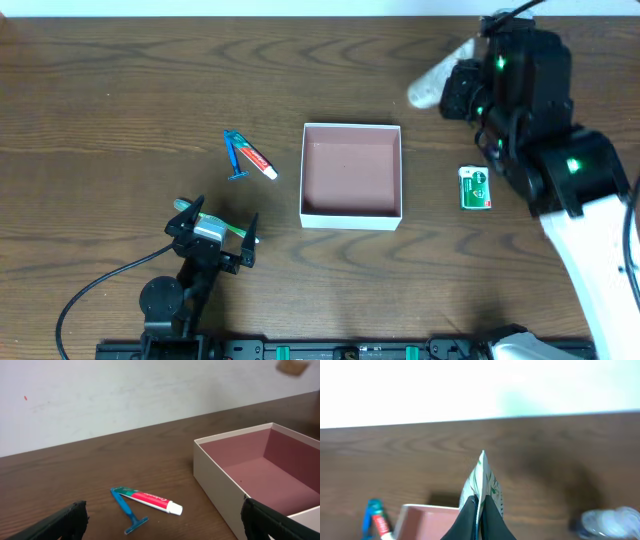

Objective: Pack container
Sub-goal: 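Carry the Pantene tube over the box and stand it upright inside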

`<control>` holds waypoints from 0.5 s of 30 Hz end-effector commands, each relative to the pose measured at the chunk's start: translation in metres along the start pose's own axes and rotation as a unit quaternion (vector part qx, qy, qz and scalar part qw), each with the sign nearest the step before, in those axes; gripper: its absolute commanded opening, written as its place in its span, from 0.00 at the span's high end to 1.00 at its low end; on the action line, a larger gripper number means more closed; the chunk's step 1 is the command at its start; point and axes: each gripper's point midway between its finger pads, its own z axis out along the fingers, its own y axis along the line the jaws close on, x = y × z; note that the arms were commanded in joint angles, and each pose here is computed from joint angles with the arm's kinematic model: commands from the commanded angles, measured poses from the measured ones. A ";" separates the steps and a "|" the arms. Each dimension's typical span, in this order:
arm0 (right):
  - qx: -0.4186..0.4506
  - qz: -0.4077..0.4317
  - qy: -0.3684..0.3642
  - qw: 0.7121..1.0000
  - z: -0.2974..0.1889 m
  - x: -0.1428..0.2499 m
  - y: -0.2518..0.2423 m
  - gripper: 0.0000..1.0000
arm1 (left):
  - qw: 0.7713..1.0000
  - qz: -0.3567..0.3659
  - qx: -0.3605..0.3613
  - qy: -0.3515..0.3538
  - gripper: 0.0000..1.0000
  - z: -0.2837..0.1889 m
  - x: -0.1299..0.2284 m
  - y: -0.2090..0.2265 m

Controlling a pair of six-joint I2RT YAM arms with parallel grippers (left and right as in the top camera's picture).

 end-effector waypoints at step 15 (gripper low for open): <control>-0.065 -0.083 0.079 0.991 0.065 0.077 0.117 0.99 | 1.000 -0.002 0.005 0.024 0.02 0.001 0.017 -0.002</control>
